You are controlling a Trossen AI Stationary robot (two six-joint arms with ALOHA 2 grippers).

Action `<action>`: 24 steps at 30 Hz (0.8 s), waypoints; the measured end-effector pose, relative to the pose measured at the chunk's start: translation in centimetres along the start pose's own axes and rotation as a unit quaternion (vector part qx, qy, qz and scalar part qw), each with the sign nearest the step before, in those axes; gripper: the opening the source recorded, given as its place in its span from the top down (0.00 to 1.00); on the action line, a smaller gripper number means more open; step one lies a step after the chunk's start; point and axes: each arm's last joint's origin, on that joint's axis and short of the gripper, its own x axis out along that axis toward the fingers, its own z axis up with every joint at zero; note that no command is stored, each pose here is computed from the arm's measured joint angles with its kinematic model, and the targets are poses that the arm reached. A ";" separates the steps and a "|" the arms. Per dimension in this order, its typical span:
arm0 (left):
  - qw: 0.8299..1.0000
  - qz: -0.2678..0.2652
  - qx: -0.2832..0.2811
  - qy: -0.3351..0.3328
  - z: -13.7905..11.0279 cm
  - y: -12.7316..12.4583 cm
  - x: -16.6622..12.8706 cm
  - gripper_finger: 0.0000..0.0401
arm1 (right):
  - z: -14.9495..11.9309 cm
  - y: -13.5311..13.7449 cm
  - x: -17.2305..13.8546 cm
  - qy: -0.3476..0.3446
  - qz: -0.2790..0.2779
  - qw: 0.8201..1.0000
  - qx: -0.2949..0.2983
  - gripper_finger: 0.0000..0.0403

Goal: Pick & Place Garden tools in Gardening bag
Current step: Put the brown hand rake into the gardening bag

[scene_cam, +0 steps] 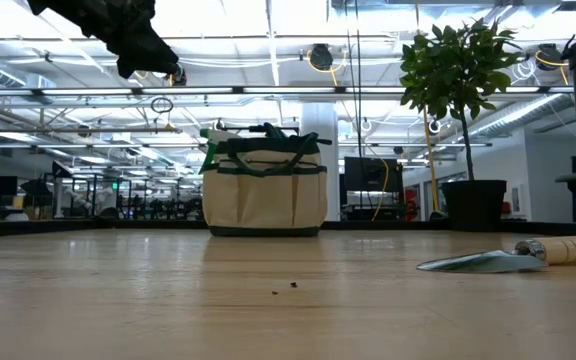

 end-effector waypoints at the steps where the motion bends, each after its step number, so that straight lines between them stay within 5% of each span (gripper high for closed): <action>1: 1.000 0.000 0.001 0.000 0.0 0.0 0.0 0.60 | -0.3 0.0 0.2 0.006 -0.003 1.000 0.015 1.00; 11: 1.000 0.000 0.003 0.000 0.0 0.0 0.0 0.60 | -2.0 -1.1 1.2 -0.040 -0.066 0.988 0.132 0.95; 24: 1.000 0.000 0.003 -0.001 0.0 0.0 0.0 0.60 | -2.2 -2.6 1.7 -0.081 -0.109 0.975 0.175 0.62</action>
